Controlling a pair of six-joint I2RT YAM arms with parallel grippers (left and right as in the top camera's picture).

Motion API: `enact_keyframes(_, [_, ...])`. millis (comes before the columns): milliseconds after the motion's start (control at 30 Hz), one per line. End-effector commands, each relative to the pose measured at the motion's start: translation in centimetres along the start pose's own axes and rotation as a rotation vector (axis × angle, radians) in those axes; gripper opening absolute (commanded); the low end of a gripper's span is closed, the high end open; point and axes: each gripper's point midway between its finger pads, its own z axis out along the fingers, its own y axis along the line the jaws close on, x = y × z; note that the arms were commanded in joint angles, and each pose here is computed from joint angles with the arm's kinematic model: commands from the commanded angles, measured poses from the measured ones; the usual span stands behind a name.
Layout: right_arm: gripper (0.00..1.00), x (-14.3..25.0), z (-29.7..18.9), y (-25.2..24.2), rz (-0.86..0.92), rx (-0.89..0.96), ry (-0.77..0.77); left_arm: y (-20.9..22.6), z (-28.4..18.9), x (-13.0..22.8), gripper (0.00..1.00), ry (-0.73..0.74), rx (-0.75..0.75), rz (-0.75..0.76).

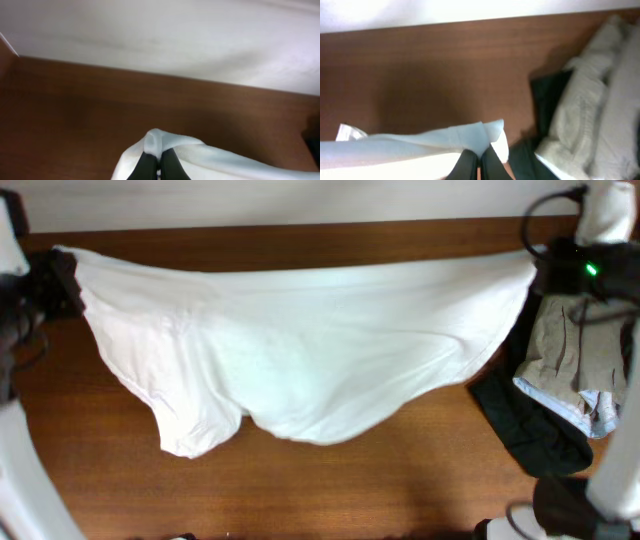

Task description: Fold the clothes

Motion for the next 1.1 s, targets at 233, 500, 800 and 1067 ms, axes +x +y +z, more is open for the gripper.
enact_keyframes(233, [0.04,-15.7,5.9,3.7,0.046,-0.057,-0.466,1.0,13.7,-13.1,0.0,-0.384,0.197,-0.002])
enact_keyframes(500, [0.04,1.8,12.5,-1.7,0.026,0.218,0.306,-2.3,13.8,4.9,0.0,0.413,0.294,-0.034])
enact_keyframes(800, [0.04,25.0,18.8,-5.0,0.129,0.266,1.055,-0.2,15.5,35.3,0.0,1.298,0.187,-0.208])
enact_keyframes(1067, [0.04,28.8,14.5,-7.3,0.281,0.244,0.985,6.6,8.1,36.3,0.0,1.043,-0.094,-0.502])
